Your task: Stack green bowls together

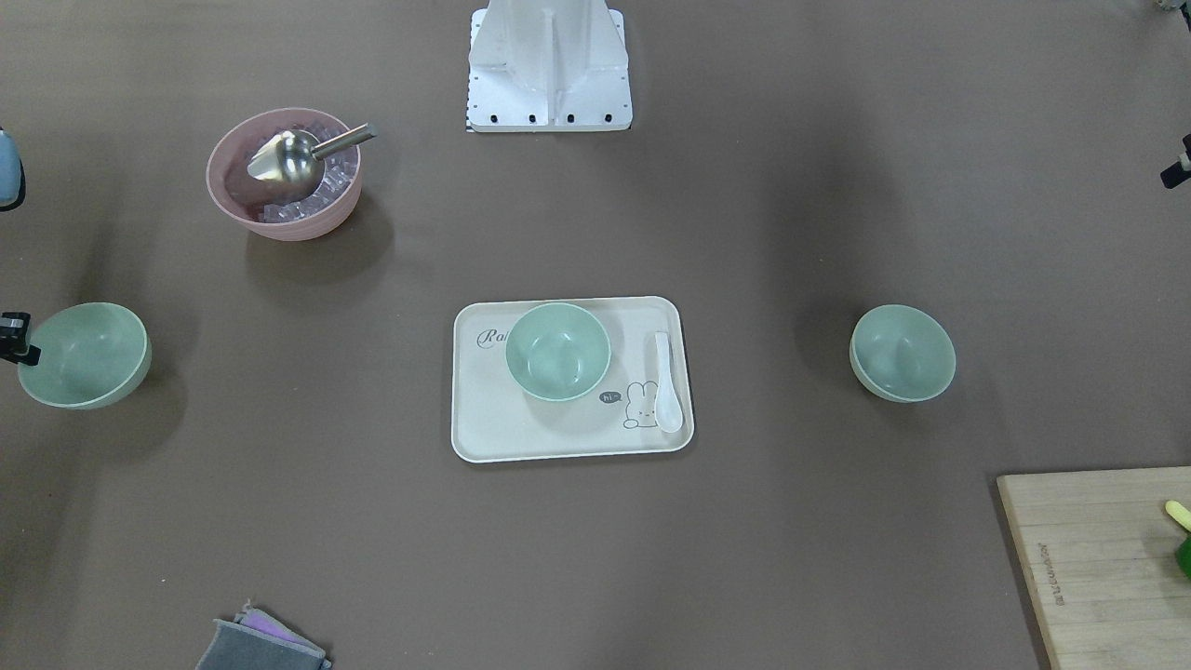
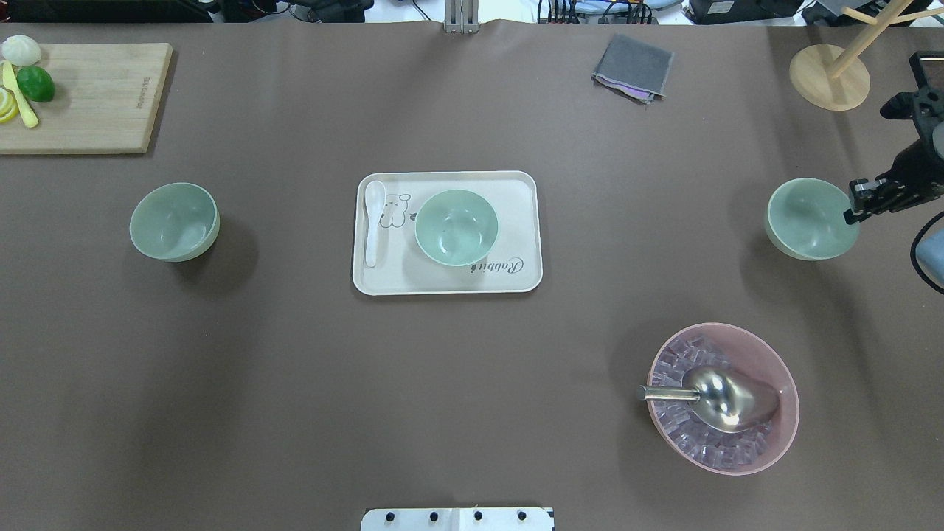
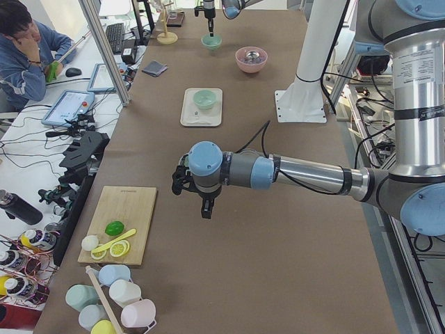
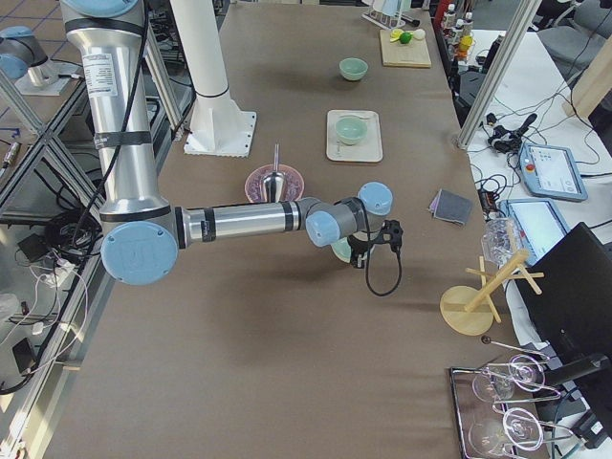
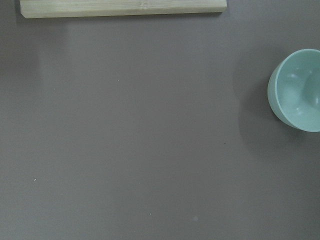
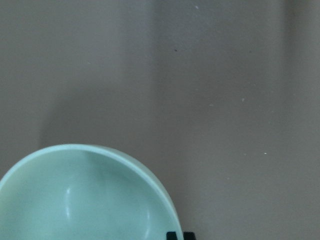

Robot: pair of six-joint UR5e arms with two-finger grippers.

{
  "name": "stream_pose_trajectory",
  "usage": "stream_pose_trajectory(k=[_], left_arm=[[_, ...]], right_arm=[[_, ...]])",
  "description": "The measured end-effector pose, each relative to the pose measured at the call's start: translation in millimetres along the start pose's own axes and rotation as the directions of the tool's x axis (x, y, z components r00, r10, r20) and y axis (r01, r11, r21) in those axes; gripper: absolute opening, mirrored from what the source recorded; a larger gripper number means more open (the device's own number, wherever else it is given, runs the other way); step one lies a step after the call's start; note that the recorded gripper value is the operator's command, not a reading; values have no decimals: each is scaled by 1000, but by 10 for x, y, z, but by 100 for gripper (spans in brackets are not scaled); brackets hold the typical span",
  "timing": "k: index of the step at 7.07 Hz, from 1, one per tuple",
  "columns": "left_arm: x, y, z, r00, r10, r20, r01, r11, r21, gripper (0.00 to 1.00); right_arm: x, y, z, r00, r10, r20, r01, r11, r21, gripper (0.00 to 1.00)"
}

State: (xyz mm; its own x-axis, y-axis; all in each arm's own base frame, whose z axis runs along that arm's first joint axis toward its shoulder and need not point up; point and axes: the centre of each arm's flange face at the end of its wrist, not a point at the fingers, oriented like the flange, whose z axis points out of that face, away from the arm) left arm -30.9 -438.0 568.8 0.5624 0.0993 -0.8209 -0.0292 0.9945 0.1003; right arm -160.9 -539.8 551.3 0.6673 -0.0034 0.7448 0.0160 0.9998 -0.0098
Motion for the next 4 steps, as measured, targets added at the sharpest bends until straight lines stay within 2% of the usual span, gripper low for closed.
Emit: stream_pose_trajectory(k=[2,4], left_arm=[[323,-337,167,1000,-10,2,10,1000,-23,98],[798,-719,589,1000,3,31,-2,999,-40,97]], right_arm=[[-1271,-96,-480,992,106,66,-107,994,10,0],[-2595,-80,-684,966,225,125,-223,974,-26,0]])
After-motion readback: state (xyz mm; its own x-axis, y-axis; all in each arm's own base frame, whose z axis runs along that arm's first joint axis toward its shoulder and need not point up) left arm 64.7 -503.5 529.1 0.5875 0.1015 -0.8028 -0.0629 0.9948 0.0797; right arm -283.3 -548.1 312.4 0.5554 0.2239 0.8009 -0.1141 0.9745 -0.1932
